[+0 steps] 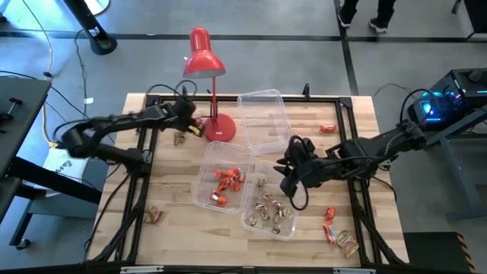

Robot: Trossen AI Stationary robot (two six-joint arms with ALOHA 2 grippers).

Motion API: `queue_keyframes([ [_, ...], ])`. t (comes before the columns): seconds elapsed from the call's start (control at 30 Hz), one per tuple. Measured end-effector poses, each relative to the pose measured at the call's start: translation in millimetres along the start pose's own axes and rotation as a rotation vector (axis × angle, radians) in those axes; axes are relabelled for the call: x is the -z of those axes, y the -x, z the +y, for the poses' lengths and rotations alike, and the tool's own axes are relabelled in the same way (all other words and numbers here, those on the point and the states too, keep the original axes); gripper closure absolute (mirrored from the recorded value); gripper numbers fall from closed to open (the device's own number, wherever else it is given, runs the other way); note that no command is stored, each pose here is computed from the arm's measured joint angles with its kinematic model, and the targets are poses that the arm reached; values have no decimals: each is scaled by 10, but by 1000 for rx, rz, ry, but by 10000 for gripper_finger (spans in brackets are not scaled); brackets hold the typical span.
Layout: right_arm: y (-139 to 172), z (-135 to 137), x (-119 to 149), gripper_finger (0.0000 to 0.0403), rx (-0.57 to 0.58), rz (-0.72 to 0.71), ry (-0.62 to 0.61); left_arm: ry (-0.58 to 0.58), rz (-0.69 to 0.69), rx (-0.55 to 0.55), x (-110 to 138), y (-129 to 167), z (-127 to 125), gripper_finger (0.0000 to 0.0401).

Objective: Sort candy
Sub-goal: Put the orange chocolate bar into the bottom left transparent bin

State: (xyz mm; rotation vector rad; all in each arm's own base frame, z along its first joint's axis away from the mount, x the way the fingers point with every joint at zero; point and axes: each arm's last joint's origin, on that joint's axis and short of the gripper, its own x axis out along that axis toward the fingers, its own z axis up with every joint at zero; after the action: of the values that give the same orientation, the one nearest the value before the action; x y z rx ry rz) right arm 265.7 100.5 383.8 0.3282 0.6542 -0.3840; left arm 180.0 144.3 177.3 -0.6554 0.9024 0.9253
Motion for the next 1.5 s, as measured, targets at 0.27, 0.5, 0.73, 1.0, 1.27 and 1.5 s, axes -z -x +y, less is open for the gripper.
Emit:
queue_keyframes([
  [0.27, 29, 9, 8, 304, 35, -43, 33, -42, 13, 313, 234, 738, 44, 400],
  [0.5, 51, -2, 1, 304, 30, -45, 49, -175, -10, 619, 575, 1247, -110, 401],
  [0.73, 51, -17, -13, 304, 60, -70, 72, -296, -241, 916, 666, 1579, -562, 401],
  [1.0, 228, -81, -108, 304, 16, -150, 42, -665, -339, 918, 706, 1615, -1353, 401],
  [1.27, 539, -257, -209, 304, -27, -246, -38, -1004, -332, 776, 524, 1469, -2043, 383],
  [1.5, 546, -277, -167, 304, -73, -168, -10, -1114, -137, 635, 502, 1462, -2090, 309],
])
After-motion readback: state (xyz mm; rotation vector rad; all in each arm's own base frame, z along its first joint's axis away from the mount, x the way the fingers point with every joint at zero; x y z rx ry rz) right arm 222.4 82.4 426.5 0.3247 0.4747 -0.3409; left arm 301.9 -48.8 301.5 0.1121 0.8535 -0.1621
